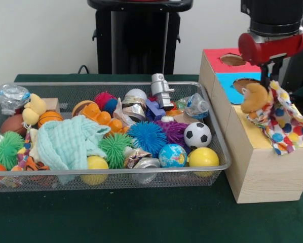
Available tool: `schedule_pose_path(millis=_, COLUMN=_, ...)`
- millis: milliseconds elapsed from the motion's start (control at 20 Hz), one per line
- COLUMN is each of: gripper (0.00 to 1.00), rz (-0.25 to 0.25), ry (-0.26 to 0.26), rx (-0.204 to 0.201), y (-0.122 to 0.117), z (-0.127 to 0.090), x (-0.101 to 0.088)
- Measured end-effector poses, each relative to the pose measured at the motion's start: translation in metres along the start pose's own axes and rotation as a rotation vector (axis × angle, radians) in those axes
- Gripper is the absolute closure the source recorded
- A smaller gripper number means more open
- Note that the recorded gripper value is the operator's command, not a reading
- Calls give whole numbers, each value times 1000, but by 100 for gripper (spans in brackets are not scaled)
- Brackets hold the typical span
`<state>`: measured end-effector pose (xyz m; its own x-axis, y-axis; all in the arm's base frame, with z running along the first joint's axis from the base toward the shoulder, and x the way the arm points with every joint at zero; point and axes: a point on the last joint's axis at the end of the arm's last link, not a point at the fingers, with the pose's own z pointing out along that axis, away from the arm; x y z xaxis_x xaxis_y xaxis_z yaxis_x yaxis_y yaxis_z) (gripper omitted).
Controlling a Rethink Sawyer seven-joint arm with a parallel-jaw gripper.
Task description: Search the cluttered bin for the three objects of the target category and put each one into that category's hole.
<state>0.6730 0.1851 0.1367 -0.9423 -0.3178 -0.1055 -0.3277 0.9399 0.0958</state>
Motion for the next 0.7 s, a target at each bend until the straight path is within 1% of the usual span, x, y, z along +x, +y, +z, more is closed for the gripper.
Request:
schedule_pose_path(millis=150, gripper=100, rz=-46, ry=-33, rx=4, y=31, z=10, x=5)
schedule_pose_path(millis=250, gripper=100, rz=-68, ry=-50, rx=10, y=45, z=16, x=10)
schedule_pose_path(millis=500, gripper=100, rz=-101, ry=-75, rx=27, y=66, z=27, x=19)
schedule_pose_path(millis=600, gripper=100, rz=-104, ry=-79, rx=29, y=69, z=34, x=22)
schedule_pose_path(millis=700, gripper=100, rz=-100, ry=-79, rx=28, y=69, z=35, x=22)
